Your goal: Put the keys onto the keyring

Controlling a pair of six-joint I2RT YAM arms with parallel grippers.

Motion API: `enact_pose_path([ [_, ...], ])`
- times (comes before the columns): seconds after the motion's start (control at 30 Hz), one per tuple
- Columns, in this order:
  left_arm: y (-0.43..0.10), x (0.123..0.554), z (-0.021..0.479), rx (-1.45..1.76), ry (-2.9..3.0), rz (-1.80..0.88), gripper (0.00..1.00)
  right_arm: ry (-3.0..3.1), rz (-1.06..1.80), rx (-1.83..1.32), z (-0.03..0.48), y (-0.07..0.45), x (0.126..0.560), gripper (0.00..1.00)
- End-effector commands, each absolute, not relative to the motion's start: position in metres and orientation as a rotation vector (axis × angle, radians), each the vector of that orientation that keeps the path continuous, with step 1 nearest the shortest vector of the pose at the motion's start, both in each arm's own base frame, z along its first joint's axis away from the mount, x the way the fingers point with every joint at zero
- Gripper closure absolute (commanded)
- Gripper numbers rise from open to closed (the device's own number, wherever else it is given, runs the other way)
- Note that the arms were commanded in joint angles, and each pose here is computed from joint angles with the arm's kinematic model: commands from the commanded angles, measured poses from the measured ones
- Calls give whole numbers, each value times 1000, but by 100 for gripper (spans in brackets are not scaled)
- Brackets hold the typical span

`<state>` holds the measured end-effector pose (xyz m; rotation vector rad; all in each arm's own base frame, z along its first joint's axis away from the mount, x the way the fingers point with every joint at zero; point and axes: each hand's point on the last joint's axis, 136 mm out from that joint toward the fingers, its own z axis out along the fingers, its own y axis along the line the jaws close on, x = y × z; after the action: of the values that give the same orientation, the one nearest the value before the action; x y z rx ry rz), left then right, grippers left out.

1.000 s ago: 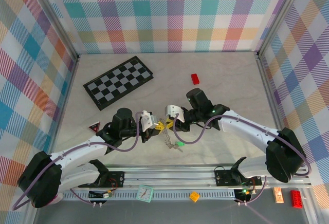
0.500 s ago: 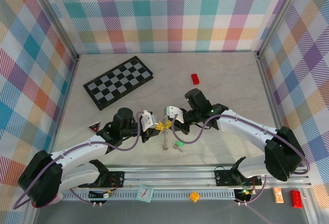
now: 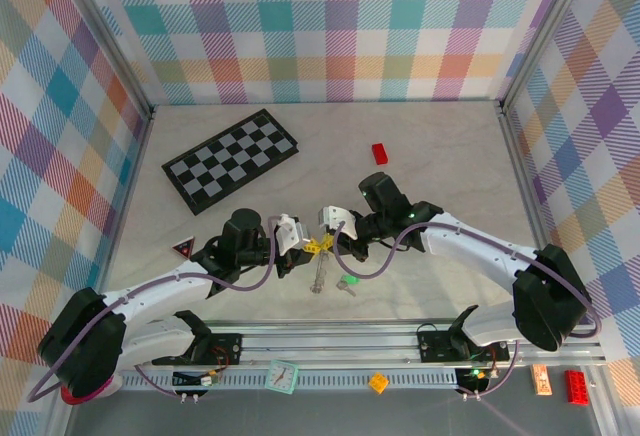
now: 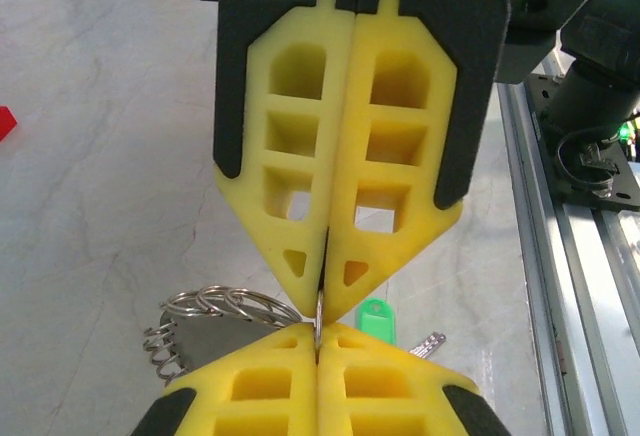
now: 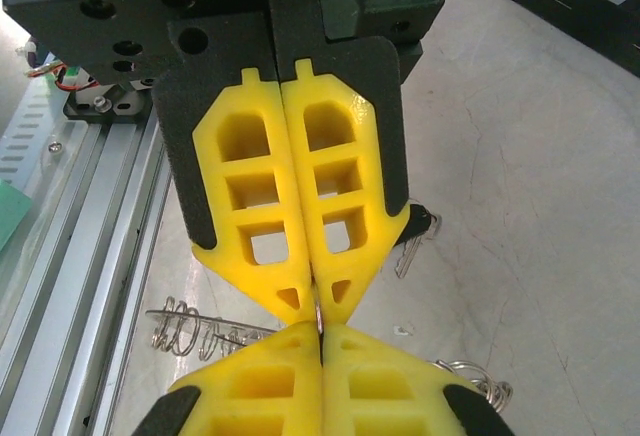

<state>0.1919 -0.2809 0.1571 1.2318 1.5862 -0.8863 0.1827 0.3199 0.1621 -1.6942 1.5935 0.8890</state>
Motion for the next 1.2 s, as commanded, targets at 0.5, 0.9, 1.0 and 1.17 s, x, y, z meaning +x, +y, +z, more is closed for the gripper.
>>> enact_pose_path([
  [0.5,-272,207,177,1176,1637,-757,100,2691,669,-510,121,249,212,69],
  [0.9,-274,202,181,1185,1621,-782,100,3023,794,-257,65,257,166,69],
  [1.0,-274,201,183,1185,1613,-784,100,3057,773,-230,55,259,165,69],
  [1.17,-275,200,186,1191,1600,-791,100,3112,736,-221,40,263,160,70],
])
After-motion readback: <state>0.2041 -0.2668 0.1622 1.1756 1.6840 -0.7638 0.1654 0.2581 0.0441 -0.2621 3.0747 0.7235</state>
